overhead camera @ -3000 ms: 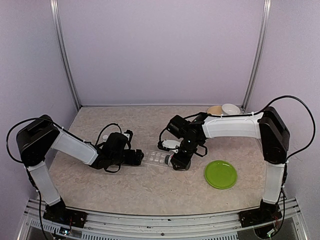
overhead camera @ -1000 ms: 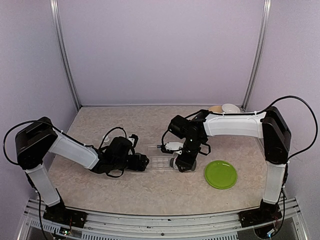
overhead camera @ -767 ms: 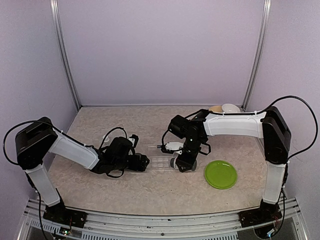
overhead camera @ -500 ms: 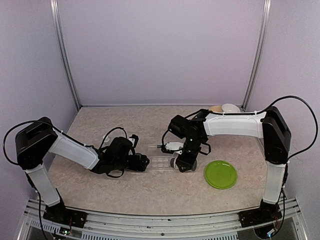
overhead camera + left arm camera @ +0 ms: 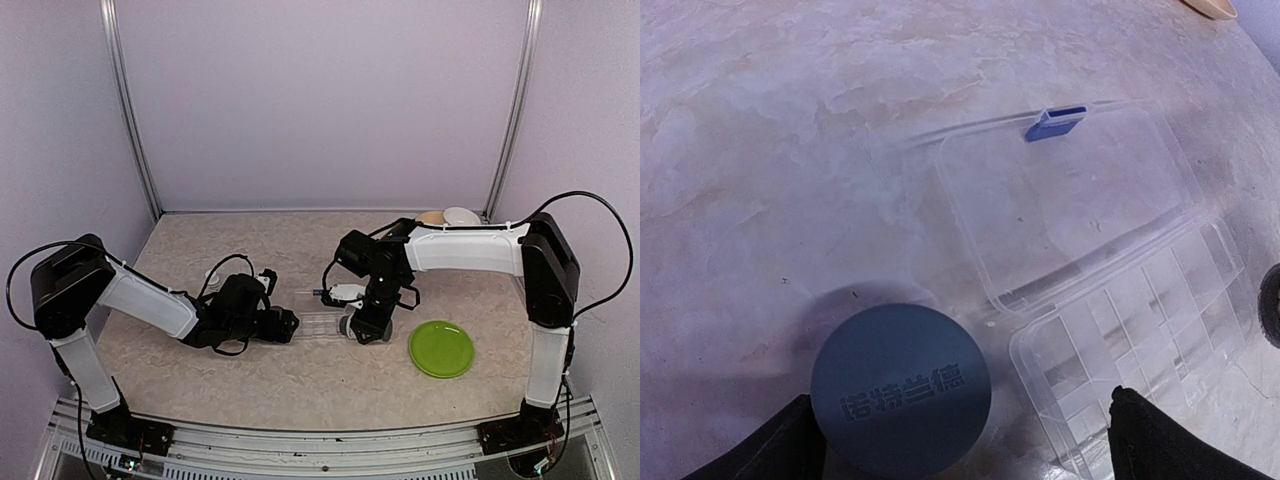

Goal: Sort the pills into containers
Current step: Pour the pill into the compartment of the pill container.

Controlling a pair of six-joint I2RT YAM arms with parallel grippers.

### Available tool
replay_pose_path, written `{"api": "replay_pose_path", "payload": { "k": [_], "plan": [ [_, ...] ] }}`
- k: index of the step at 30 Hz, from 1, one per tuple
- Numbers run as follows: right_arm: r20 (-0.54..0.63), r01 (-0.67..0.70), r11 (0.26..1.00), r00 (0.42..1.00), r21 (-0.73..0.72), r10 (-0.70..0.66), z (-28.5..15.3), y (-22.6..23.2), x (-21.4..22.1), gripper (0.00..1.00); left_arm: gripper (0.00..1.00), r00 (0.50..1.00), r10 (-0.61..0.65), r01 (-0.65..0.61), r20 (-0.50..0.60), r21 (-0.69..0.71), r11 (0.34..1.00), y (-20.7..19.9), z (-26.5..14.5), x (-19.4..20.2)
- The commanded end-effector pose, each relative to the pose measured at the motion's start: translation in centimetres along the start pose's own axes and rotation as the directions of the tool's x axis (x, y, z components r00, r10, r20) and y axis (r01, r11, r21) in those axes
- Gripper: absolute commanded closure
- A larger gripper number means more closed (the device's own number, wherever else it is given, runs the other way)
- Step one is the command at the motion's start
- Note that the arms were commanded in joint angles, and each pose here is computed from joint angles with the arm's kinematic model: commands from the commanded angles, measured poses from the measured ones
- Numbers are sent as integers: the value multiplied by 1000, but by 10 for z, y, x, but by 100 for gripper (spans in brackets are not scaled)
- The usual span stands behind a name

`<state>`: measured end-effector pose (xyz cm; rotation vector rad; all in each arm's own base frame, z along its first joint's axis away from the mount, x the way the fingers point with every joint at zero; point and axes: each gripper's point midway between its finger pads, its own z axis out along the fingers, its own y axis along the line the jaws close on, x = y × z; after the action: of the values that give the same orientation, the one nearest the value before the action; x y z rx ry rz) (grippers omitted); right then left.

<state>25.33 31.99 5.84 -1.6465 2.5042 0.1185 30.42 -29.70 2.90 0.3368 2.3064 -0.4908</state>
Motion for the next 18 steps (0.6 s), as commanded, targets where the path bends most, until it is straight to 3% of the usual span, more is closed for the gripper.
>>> {"api": "replay_pose_path", "payload": {
  "k": [1,8,18],
  "plan": [
    [31,21,1000,999,1,-21,-6,2,-10,73,4,1000,-5,5,-9,14,1000,-6,2,5],
    [-46,14,1000,999,-10,-14,14,3,4,73,5,1000,-3,3,-10,20,1000,-8,3,4],
    [-14,23,1000,1000,12,-23,6,0,-4,73,9,1000,3,-2,-11,22,1000,-10,3,3]
  ]
}}
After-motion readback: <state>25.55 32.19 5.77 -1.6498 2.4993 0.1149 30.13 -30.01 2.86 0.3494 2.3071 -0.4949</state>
